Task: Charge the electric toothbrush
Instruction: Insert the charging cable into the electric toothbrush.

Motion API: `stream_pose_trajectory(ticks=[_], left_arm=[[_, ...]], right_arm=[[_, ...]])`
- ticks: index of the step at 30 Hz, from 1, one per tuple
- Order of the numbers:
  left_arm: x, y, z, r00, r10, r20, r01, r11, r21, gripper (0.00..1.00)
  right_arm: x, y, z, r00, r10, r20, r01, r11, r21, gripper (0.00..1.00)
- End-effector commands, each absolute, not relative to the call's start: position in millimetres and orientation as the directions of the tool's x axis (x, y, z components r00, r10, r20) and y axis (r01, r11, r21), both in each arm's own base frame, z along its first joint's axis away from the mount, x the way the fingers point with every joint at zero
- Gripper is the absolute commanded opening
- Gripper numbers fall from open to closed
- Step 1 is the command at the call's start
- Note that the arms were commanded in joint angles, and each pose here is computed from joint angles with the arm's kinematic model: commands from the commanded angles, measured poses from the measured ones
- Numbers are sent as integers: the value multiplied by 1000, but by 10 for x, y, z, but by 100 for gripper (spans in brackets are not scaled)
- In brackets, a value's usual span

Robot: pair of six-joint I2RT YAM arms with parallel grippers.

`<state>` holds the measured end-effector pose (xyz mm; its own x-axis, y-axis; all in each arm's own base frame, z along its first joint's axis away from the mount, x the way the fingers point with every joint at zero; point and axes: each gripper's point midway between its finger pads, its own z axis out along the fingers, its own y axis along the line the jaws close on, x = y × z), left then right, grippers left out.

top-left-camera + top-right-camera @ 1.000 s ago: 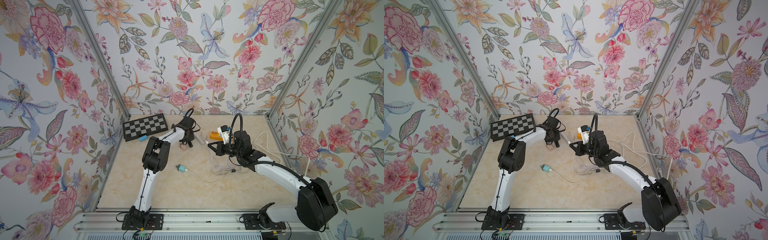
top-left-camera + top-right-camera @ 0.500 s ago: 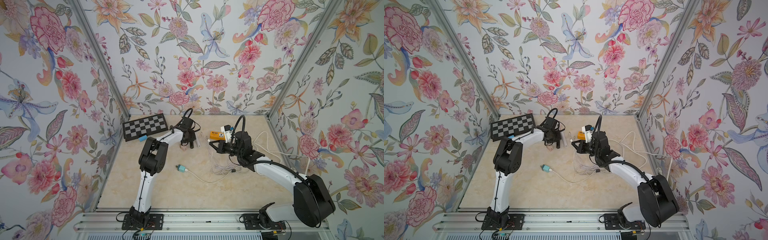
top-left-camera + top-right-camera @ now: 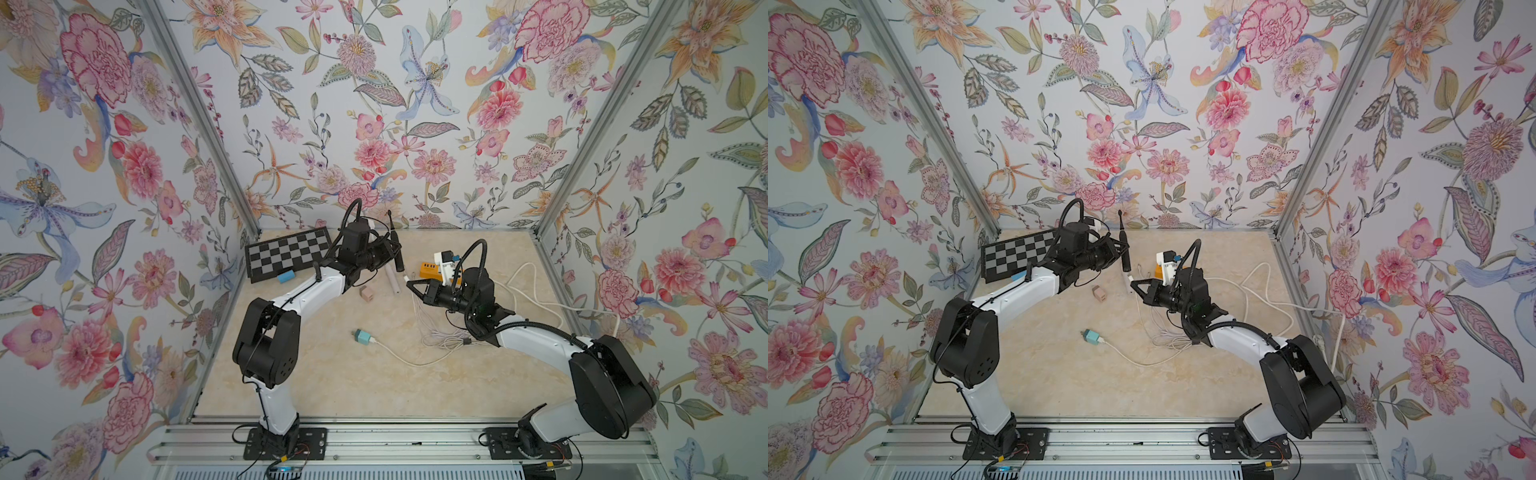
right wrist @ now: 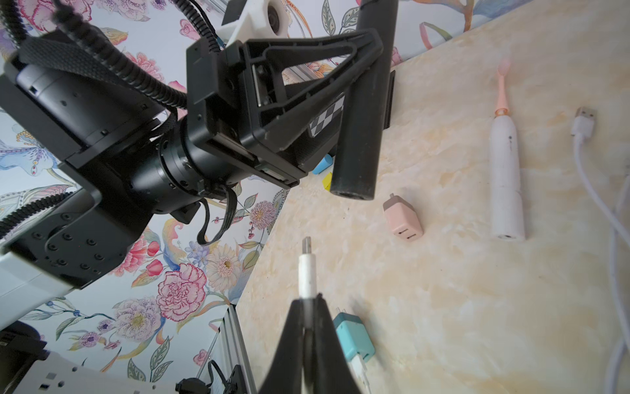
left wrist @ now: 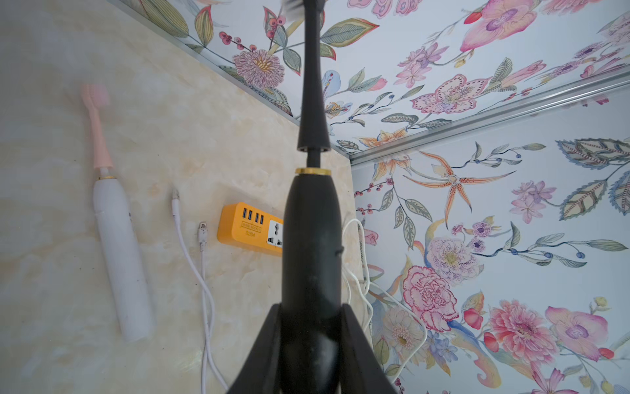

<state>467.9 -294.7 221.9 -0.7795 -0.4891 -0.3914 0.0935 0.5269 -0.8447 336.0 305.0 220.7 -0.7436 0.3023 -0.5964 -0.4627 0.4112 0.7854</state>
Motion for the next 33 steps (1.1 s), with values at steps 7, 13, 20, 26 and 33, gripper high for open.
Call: stream_pose_trajectory(ticks=[7, 13, 20, 26, 33], left_arm=[[4641, -2974, 2349, -778, -552, -299, 81, 383, -920, 0], [4663, -2972, 2308, -777, -557, -294, 72, 385, -920, 0], [4641, -2954, 2294, -776, -558, -294, 70, 387, -919, 0], [4633, -2967, 2234, -784, -550, -288, 63, 392, -918, 0], [4632, -2976, 2208, -785, -547, -291, 62, 397, -916, 0]], right_arm=[[3460, 3124, 2168, -735, 369, -569, -444, 371, 815, 0], [3449, 3163, 2025, -744, 347, -571, -436, 395, 808, 0], [3513, 3075, 2009, -711, 366, -601, -435, 443, 784, 0], [3599, 3055, 2047, -682, 356, -639, -453, 480, 751, 0], [3644, 3078, 2103, -665, 354, -658, -472, 482, 738, 0]])
